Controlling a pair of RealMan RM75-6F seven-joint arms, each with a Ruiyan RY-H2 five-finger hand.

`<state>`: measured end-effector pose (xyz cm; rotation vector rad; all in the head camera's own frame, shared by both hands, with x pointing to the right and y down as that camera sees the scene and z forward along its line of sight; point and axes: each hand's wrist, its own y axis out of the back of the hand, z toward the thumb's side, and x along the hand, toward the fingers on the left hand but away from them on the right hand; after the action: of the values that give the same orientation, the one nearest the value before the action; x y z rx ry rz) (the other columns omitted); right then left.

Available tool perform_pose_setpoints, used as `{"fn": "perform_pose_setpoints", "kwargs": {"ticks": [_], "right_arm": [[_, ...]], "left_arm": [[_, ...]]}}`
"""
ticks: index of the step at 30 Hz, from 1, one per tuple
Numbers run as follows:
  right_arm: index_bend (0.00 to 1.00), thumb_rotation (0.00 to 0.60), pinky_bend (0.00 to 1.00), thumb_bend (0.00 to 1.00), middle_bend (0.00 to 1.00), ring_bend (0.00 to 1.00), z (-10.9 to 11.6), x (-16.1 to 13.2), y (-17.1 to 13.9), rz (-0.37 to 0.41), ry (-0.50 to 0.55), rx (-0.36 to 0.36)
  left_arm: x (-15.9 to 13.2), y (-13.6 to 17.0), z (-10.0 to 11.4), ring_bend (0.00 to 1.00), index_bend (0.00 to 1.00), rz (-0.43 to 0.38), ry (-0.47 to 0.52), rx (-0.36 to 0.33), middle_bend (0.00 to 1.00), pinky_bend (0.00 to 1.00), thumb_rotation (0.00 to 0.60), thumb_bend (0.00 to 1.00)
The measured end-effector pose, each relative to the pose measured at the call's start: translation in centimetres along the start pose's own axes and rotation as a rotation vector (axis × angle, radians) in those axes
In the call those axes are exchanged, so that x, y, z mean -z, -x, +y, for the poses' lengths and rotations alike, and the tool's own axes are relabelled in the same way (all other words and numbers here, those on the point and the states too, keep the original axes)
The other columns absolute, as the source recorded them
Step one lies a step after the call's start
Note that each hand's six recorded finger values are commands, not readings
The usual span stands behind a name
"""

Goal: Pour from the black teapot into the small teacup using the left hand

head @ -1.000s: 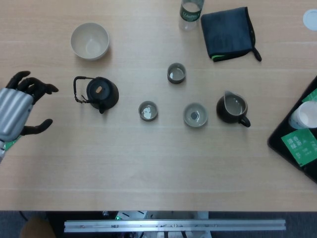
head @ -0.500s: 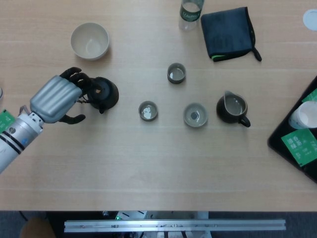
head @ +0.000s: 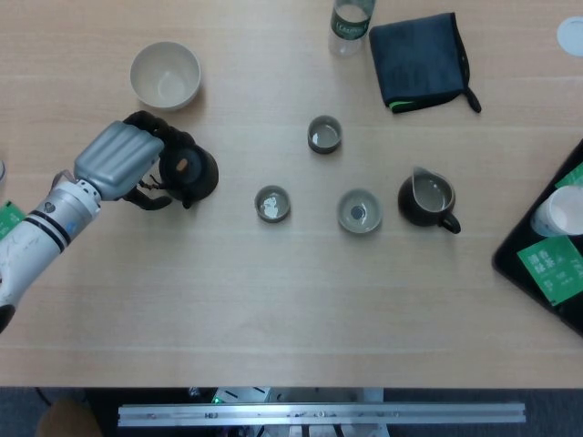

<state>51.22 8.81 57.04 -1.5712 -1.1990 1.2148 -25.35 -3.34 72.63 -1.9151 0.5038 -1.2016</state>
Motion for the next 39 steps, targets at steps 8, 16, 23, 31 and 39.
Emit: {"fn": "perform_pose_setpoints", "kwargs": {"ticks": [8,16,23,31,39], "right_arm": [[0.36,0.600,0.23,0.00,0.39,0.23,0.0,0.5,-0.1,-0.013,0.003,0.002],[0.36,0.600,0.23,0.00,0.39,0.23,0.1,0.5,-0.2,-0.012,0.004,0.007],[0.36,0.600,0.23,0.00,0.39,0.23,0.2,0.3,-0.2,-0.008,0.003,0.011],[0.36,0.600,0.23,0.00,0.39,0.23,0.2,0.0,-0.2,0.001,0.002,0.012],[0.36,0.600,0.23,0.00,0.39,0.23,0.3,-0.3,-0.3,0.008,0.002,0.015]], "left_arm": [[1.1,-1.2,-0.7,0.16,0.19,0.059,-0.043,0.061,0.25,0.14,0.384,0.21],[2.0,-1.5,-1.2,0.16,0.19,0.099,-0.078,0.084,0.26,0.14,0.383,0.21],[3.2,-0.4,-1.7,0.17,0.19,0.140,-0.099,0.131,0.29,0.14,0.383,0.21],[4.1,1.5,-1.9,0.17,0.19,0.172,-0.086,0.181,0.30,0.14,0.381,0.21],[3.9,3.7,-2.3,0.17,0.19,0.173,-0.073,0.213,0.31,0.14,0.385,0.20]]}}
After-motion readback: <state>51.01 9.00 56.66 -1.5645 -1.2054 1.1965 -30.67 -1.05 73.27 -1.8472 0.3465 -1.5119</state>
